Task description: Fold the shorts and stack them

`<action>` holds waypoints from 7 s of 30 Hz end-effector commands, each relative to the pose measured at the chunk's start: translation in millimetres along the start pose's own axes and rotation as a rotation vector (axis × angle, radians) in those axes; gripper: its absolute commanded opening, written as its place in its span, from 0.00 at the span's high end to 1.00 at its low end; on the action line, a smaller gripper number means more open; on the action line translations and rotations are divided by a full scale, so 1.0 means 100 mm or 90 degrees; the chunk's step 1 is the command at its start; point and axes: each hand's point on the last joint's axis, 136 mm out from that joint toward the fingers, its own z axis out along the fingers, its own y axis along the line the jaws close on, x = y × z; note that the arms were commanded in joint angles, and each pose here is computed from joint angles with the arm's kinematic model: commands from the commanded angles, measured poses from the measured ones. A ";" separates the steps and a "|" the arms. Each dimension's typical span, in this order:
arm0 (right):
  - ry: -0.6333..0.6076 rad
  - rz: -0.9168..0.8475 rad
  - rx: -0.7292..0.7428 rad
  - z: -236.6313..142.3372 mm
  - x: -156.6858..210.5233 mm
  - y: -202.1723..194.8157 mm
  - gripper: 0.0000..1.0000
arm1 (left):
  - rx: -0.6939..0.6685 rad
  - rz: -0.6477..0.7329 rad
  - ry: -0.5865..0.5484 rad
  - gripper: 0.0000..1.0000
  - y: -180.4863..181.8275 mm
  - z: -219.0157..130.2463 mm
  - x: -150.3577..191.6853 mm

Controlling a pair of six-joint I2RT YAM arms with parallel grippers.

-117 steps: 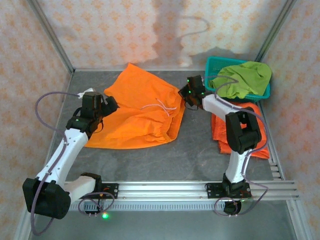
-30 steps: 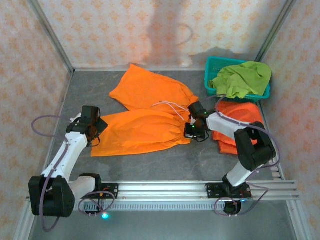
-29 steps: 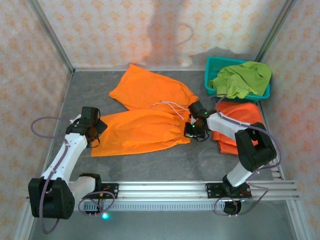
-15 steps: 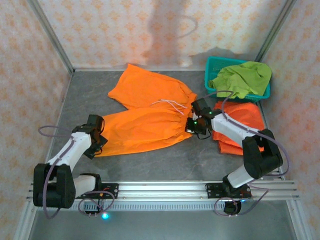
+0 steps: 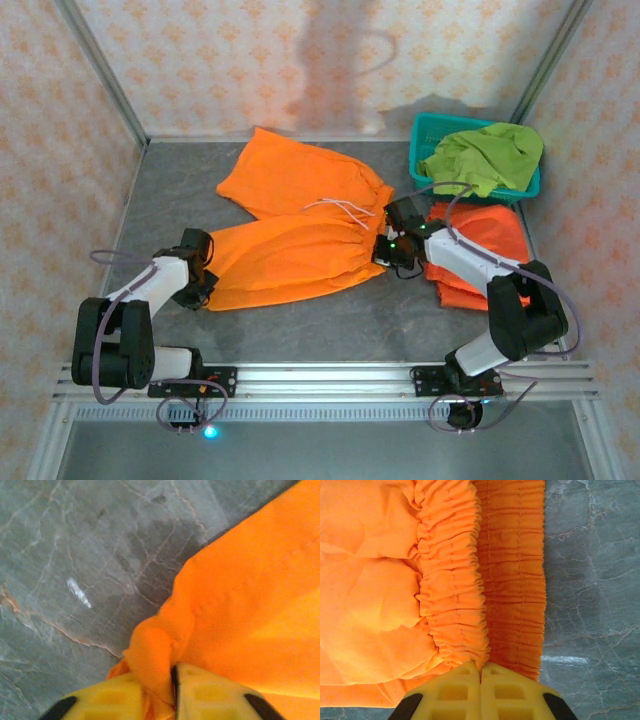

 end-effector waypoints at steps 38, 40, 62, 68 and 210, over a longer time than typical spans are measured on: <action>-0.263 0.003 -0.110 -1.41 -0.55 0.38 1.00 | 0.265 0.096 -0.392 1.00 -0.84 -3.10 -1.51; -0.259 0.025 -0.095 -1.35 -0.55 0.32 1.00 | 0.270 0.107 -0.381 1.00 -1.00 -3.09 -1.56; -0.216 0.166 0.034 -0.70 -0.79 -0.15 1.00 | 0.121 0.263 -0.313 1.00 -2.74 -2.10 -1.92; -0.224 0.251 0.036 -0.50 -0.90 -0.40 0.97 | 0.182 0.243 -0.294 0.87 -3.24 -1.76 -1.90; 0.050 -0.105 0.107 0.87 -0.72 0.09 0.95 | 0.573 0.349 -0.325 0.00 -1.39 -1.98 -0.20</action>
